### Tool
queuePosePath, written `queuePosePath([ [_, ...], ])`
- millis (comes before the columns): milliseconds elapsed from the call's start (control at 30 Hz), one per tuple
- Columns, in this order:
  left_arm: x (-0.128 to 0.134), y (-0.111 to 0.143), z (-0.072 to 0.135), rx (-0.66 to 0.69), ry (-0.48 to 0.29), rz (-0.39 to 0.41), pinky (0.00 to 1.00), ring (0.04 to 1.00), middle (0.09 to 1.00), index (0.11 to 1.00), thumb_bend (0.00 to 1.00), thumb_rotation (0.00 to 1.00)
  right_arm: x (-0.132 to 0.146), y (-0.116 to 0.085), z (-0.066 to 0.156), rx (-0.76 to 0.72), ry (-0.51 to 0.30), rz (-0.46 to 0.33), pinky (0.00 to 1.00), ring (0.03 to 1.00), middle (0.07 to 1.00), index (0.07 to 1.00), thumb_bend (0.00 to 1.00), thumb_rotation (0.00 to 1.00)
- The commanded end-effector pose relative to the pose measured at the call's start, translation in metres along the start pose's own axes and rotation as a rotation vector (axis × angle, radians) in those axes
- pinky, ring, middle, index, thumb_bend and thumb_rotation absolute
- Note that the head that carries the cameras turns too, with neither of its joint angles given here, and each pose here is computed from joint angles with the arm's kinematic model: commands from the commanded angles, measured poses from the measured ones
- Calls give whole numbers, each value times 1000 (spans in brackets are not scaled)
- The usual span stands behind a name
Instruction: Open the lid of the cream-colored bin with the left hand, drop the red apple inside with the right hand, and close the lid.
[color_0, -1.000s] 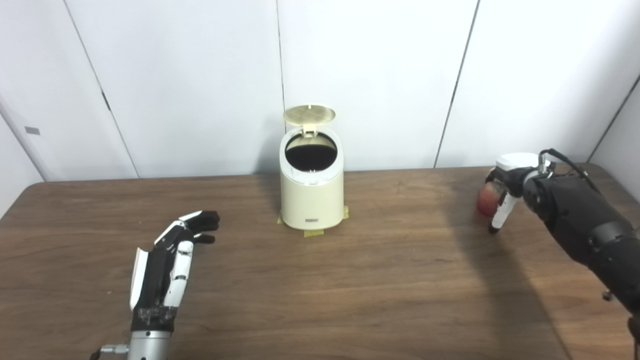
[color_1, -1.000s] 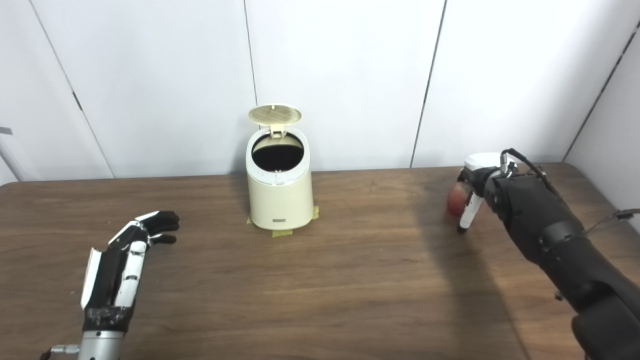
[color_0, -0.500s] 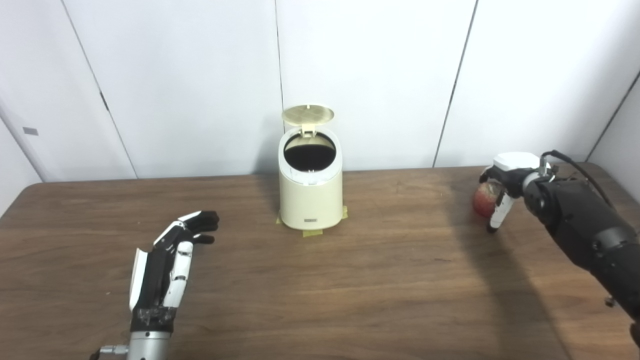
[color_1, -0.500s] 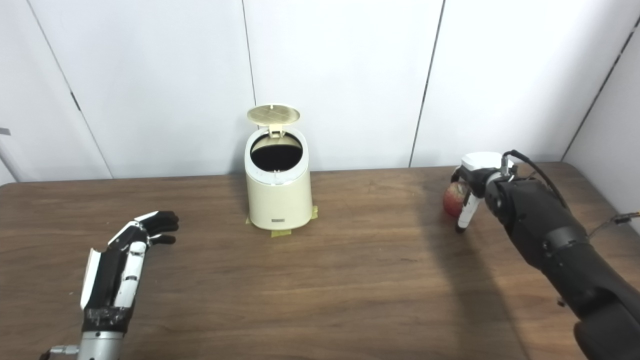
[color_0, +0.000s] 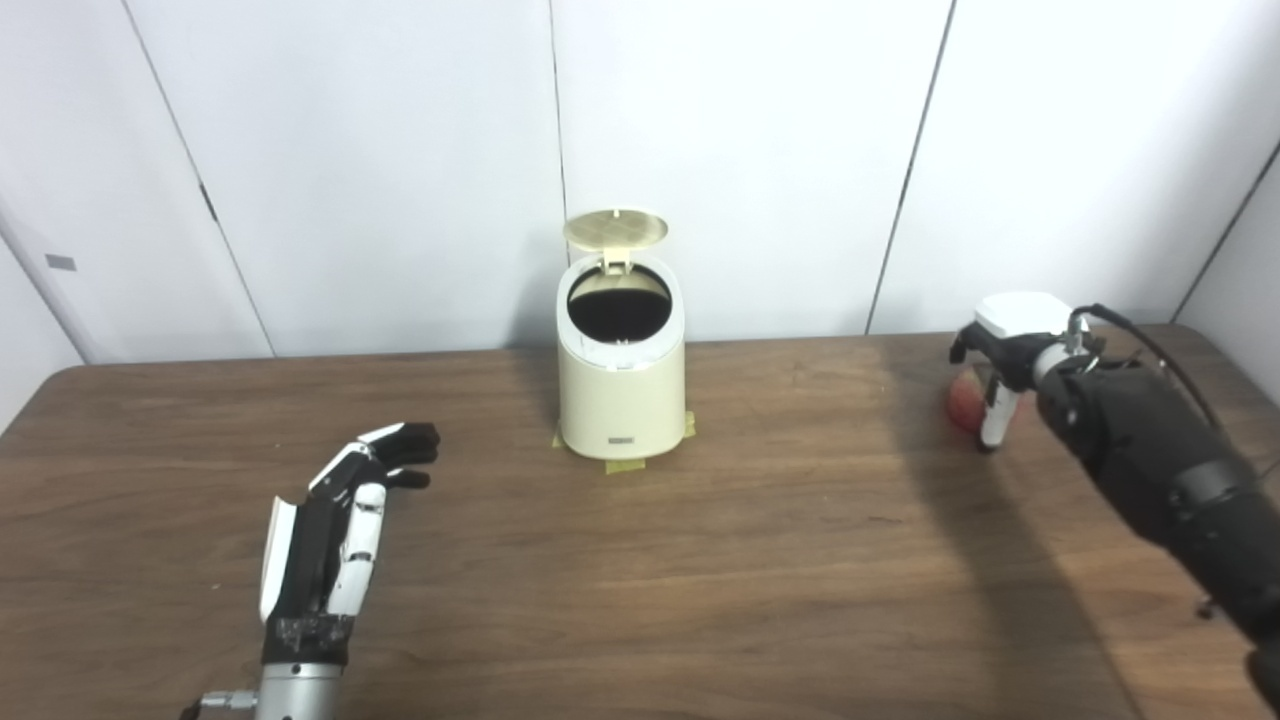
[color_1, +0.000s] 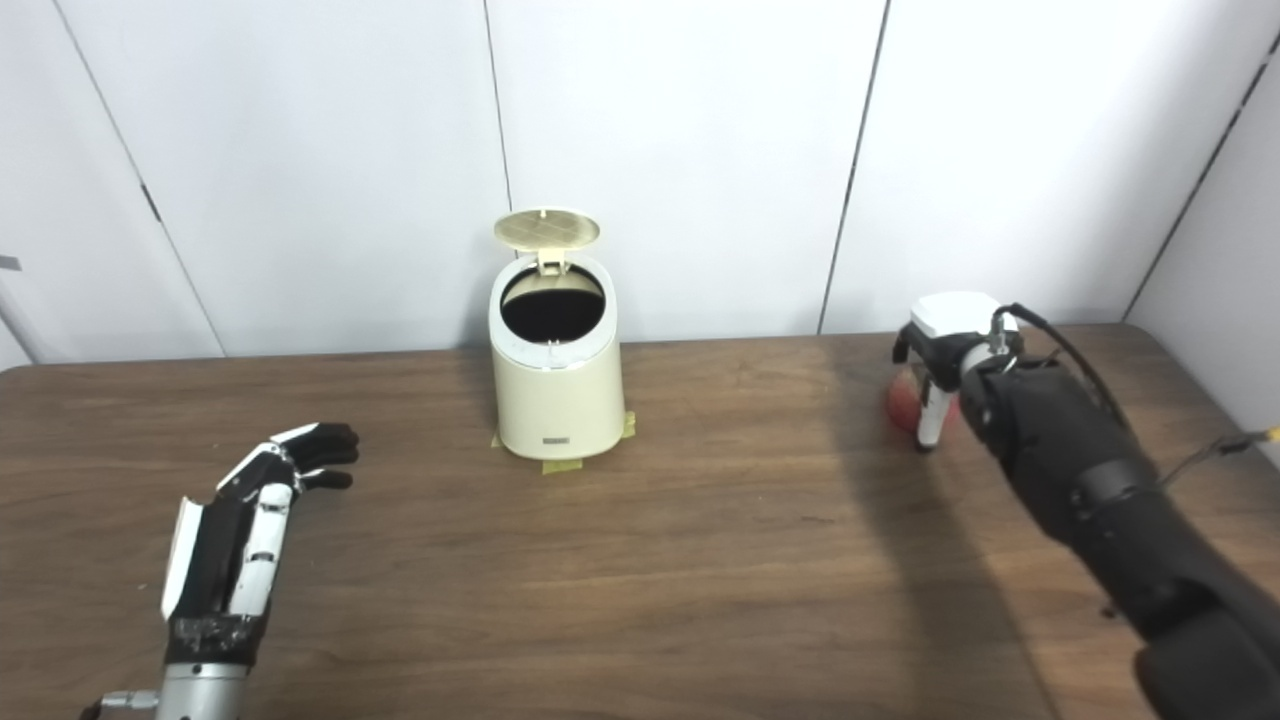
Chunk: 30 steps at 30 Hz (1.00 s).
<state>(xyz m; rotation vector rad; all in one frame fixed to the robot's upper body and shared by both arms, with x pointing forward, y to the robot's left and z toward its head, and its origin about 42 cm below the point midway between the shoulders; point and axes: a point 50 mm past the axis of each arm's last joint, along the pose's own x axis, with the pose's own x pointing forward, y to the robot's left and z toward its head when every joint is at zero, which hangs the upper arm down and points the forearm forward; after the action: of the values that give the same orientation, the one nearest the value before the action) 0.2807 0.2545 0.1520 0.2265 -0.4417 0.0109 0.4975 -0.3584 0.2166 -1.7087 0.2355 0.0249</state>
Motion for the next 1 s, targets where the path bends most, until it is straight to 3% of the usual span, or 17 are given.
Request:
queuePosePath([
  [0, 10, 0, 10, 1, -77, 9, 627, 704, 714, 701, 168, 882, 5, -24, -10, 8, 40, -110, 395, 447, 544, 468, 520, 1],
  [267, 10, 0, 10, -6, -77, 7, 630, 705, 713, 699, 167, 875, 9, -25, -7, -12, 52, -122, 408, 442, 547, 462, 516, 0],
  [567, 10, 0, 11, 0, -70, 1, 631, 703, 714, 701, 172, 889, 0, -34, 2, 30, 3, -135, 310, 391, 506, 507, 517, 0],
  [700, 10, -1, 10, -1, -69, -2, 634, 704, 716, 700, 177, 883, -9, -47, 10, 34, -130, -202, 310, 399, 488, 512, 518, 0],
  [967, 11, -3, 4, 12, -56, -17, 644, 715, 723, 709, 171, 912, -72, -113, 62, 98, -421, -419, 378, 466, 552, 448, 514, 0],
])
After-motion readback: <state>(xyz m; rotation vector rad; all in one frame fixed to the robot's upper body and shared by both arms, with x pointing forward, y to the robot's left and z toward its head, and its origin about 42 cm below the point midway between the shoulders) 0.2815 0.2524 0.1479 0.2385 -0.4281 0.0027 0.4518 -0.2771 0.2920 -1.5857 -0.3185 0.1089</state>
